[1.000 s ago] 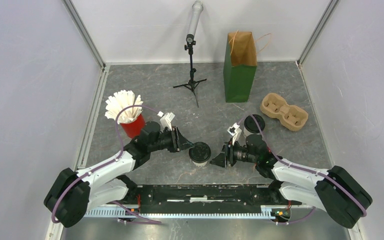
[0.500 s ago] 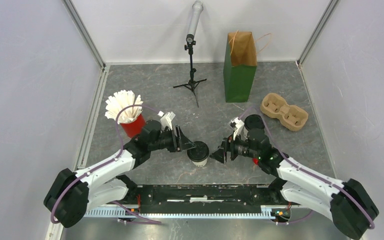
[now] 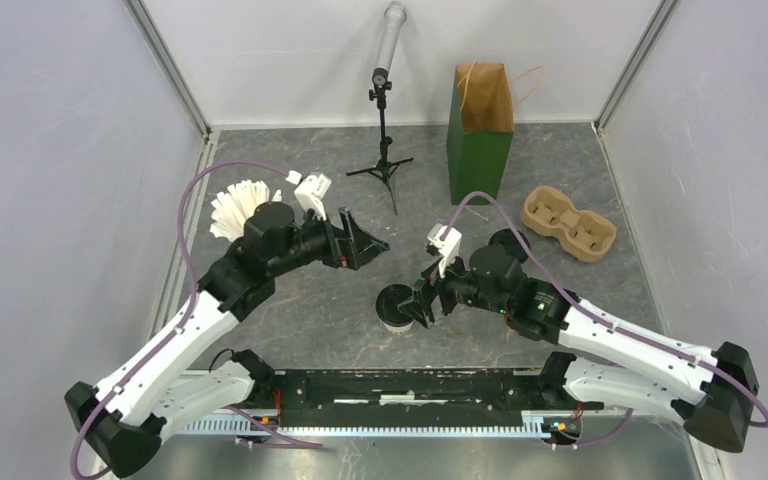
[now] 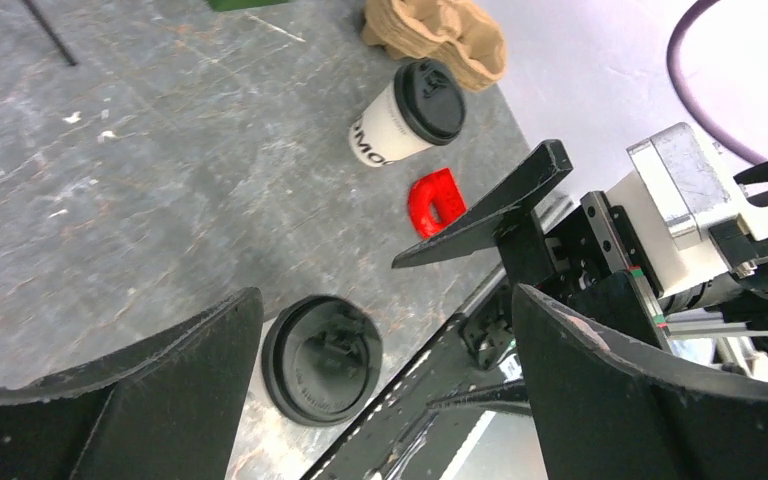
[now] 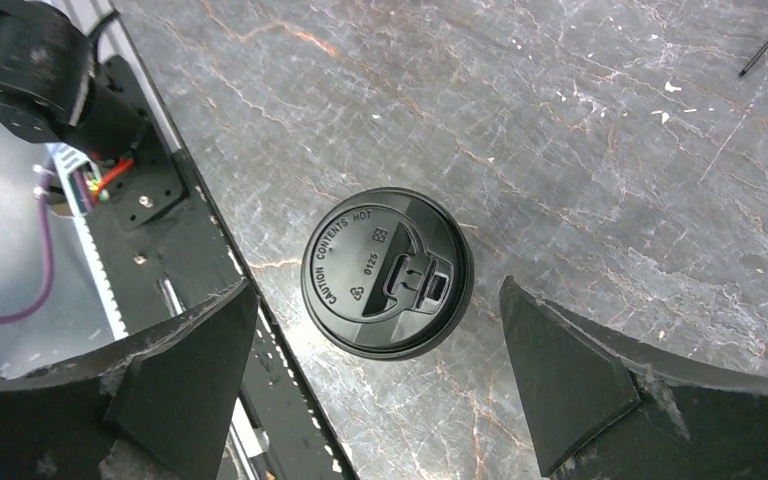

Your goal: Pack the takeout coffee

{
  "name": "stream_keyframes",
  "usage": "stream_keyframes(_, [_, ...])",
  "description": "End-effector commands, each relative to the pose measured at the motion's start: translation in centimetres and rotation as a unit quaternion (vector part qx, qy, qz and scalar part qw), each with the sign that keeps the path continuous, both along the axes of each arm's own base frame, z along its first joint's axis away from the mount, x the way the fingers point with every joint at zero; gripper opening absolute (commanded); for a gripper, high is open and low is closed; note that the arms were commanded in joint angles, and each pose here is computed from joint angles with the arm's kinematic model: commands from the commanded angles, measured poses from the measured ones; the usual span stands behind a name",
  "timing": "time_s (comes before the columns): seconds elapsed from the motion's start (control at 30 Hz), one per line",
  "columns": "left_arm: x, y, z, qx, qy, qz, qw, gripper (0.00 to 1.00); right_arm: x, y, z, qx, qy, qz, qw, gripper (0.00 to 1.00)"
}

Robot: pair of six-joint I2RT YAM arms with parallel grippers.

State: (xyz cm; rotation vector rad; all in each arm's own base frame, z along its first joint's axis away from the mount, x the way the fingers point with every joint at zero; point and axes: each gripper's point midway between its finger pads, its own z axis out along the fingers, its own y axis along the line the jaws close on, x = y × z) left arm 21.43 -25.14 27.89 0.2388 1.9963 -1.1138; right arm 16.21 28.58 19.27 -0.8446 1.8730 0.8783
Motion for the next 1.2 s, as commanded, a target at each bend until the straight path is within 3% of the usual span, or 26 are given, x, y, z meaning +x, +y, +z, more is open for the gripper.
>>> stream_keyframes(0.0, [-0.6,3.3,-0.8,0.063,-0.029,0.038,0.997,1.0,0.5,0.5,-0.1,-0.047,-0.036,-0.009,0.998,0.98])
stream_keyframes(0.37, [-2.6,8.2,-1.3,0.117,-0.079,0.083,0.987,1.0,0.5,3.0,-1.2,-0.165,-0.111,-0.009,0.98,0.98])
stream_keyframes(0.87, [-3.7,12.0,-1.6,0.167,-0.163,0.109,0.966,1.0,0.3,4.5,-4.2,-0.197,-0.097,0.016,0.975,0.98])
stream_keyframes(1.17, [-3.9,15.7,-1.0,0.157,-0.215,0.194,0.944,1.0,1.0,5.6,-3.3,-0.174,-0.106,0.001,0.979,0.82])
